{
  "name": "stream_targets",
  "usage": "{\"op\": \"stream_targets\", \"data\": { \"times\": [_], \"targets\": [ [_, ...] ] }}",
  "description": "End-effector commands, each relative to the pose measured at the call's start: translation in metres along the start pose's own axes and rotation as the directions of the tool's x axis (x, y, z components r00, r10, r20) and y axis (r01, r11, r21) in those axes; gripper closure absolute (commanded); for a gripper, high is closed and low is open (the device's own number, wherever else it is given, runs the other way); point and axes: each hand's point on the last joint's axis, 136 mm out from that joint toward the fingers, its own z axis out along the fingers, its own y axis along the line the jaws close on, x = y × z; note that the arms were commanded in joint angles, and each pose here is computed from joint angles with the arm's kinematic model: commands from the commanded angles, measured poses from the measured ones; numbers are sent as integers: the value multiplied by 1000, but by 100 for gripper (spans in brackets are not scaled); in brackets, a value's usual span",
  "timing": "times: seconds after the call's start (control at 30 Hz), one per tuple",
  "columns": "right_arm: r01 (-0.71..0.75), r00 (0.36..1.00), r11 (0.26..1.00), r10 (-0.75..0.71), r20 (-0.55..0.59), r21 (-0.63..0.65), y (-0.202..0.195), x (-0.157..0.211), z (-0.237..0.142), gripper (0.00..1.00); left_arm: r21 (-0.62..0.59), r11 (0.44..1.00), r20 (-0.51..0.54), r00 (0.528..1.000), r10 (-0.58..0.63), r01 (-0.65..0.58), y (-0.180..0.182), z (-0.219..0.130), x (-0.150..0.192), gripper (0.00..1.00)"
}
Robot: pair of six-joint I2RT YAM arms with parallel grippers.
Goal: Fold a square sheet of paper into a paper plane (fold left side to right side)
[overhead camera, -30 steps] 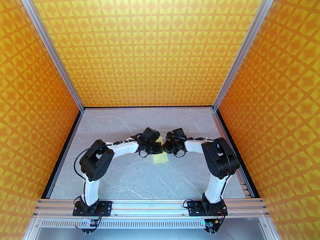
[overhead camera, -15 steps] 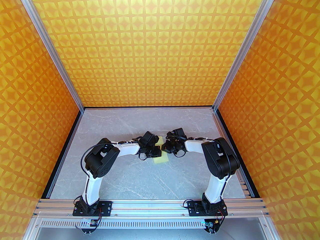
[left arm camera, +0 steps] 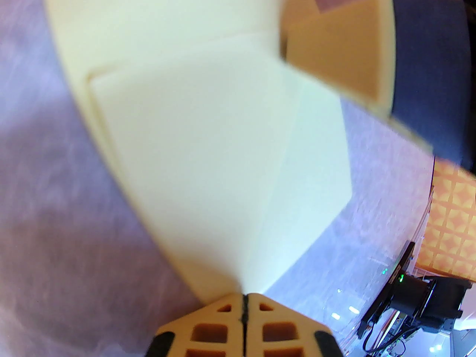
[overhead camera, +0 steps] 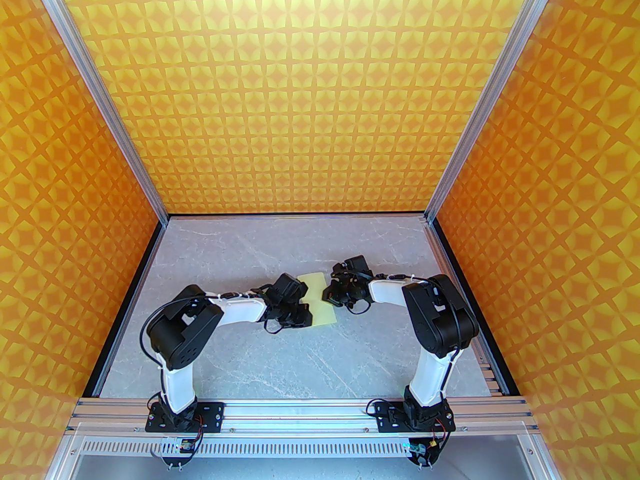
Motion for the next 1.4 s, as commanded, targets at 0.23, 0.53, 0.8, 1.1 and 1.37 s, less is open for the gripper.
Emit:
{"op": "stream_targets", "data": {
  "times": [0.23, 0.53, 0.8, 1.1, 1.37],
  "targets": [
    [-44, 998, 990, 49, -31, 137, -41, 18, 8, 100, 41, 995, 150, 984, -99, 94, -4, -37, -46, 76],
    [-54, 998, 990, 58, -28, 131, -42, 23, 7, 100, -67, 985, 290, 948, -131, 156, 27, -35, -125, 59],
    [-57, 998, 991, 60, -23, 122, -41, 25, 6, 100, -200, 965, 339, 936, -96, 171, 51, -23, -155, 59],
    [-66, 997, 990, 70, -33, 126, -46, 31, 8, 100, -314, 935, 317, 947, -58, 162, 71, -2, -168, 57],
    [-70, 997, 990, 74, -31, 123, -46, 31, 8, 100, -263, 956, 264, 963, -55, 127, 44, 14, -155, 56]
  ]
}}
